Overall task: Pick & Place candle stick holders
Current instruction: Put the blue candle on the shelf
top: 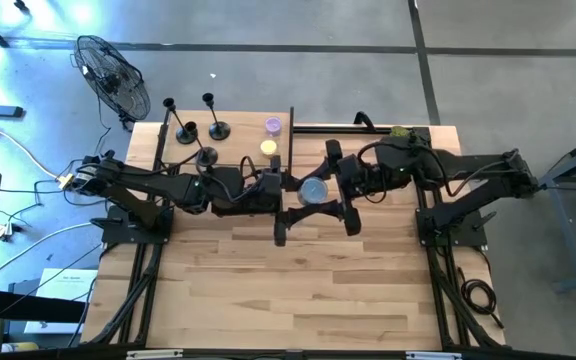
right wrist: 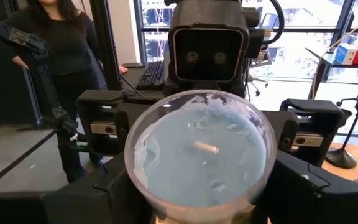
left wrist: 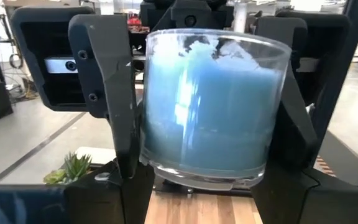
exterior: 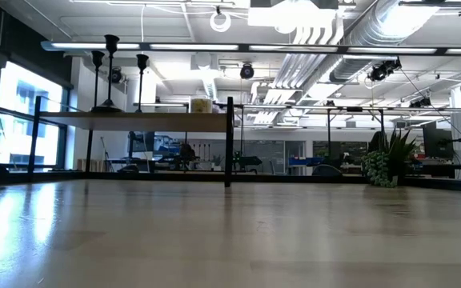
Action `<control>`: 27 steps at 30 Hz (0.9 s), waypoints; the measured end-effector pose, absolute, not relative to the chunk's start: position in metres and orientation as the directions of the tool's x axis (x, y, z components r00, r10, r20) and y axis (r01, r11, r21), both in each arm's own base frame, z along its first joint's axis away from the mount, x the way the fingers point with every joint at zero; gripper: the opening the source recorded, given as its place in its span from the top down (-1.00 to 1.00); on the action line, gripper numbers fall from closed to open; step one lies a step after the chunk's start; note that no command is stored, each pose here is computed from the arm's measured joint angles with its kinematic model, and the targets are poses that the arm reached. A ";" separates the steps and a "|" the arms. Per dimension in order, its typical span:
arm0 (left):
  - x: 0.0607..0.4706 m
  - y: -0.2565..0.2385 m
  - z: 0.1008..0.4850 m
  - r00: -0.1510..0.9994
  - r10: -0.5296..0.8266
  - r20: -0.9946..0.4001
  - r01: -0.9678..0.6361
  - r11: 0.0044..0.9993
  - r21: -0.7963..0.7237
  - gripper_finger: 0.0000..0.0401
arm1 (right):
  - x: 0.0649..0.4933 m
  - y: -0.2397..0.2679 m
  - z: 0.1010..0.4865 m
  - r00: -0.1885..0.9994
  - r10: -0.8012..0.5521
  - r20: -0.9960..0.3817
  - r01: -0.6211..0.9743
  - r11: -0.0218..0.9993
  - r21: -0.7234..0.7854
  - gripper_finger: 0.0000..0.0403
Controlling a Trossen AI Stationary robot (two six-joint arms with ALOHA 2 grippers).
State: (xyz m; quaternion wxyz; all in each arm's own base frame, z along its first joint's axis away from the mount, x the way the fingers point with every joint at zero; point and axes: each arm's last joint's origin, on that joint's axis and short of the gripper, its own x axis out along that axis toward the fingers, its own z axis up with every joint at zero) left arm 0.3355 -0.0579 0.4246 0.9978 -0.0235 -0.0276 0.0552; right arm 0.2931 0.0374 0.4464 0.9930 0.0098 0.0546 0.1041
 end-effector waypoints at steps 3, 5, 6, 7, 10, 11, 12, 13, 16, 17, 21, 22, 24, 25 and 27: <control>0.335 -0.058 0.425 0.990 0.132 0.052 -0.129 0.990 -0.051 -0.10 | 0.293 0.037 0.446 0.973 0.206 -0.106 -0.204 0.979 0.031 -0.27; 0.335 -0.057 0.425 0.990 0.133 0.052 -0.131 0.990 -0.051 -0.10 | 0.293 0.037 0.446 0.973 0.207 -0.107 -0.204 0.978 0.031 -0.27; 0.335 -0.058 0.425 0.990 0.132 0.052 -0.130 0.990 -0.051 -0.10 | 0.293 0.037 0.446 0.972 0.209 -0.108 -0.207 0.978 0.031 -0.26; 0.335 -0.058 0.425 0.990 0.132 0.053 -0.129 0.990 -0.051 -0.10 | 0.293 0.037 0.446 0.972 0.211 -0.108 -0.209 0.978 0.031 -0.26; 0.335 -0.058 0.425 0.990 0.132 0.054 -0.129 0.990 -0.052 -0.10 | 0.293 0.037 0.446 0.971 0.212 -0.109 -0.210 0.977 0.031 -0.27; 0.335 -0.058 0.425 0.990 0.132 0.054 -0.130 0.990 -0.052 -0.10 | 0.293 0.037 0.446 0.971 0.212 -0.110 -0.210 0.977 0.031 -0.27; 0.335 -0.058 0.425 0.990 0.132 0.054 -0.130 0.990 -0.052 -0.10 | 0.293 0.037 0.446 0.971 0.212 -0.111 -0.210 0.977 0.030 -0.26; 0.335 -0.057 0.425 0.990 0.133 0.054 -0.130 0.990 -0.051 -0.10 | 0.293 0.037 0.446 0.971 0.212 -0.111 -0.210 0.977 0.030 -0.26; 0.335 -0.057 0.425 0.986 0.157 0.054 -0.155 0.987 -0.050 -0.10 | 0.293 0.038 0.445 0.969 0.219 -0.118 -0.217 0.976 0.030 -0.27; 0.335 -0.057 0.425 0.985 0.163 0.054 -0.161 0.986 -0.050 -0.10 | 0.293 0.038 0.445 0.968 0.220 -0.118 -0.218 0.975 0.030 -0.27; 0.335 -0.056 0.426 0.979 0.192 0.064 -0.189 0.981 -0.041 -0.10 | 0.293 0.037 0.445 0.969 0.219 -0.119 -0.217 0.976 0.029 -0.26; 0.335 -0.056 0.425 0.979 0.196 0.062 -0.194 0.981 -0.025 -0.10 | 0.293 0.037 0.445 0.968 0.219 -0.120 -0.217 0.976 0.029 -0.26; 0.336 -0.056 0.425 0.978 0.201 0.061 -0.201 0.980 -0.002 -0.10 | 0.293 0.037 0.445 0.968 0.219 -0.124 -0.217 0.976 0.028 -0.26; 0.336 -0.056 0.425 0.978 0.201 0.062 -0.202 0.979 0.000 -0.10 | 0.293 0.037 0.445 0.968 0.219 -0.125 -0.218 0.976 0.027 -0.26; 0.336 -0.056 0.425 0.978 0.202 0.061 -0.202 0.979 0.000 -0.10 | 0.292 0.037 0.445 0.967 0.220 -0.128 -0.218 0.976 0.028 -0.26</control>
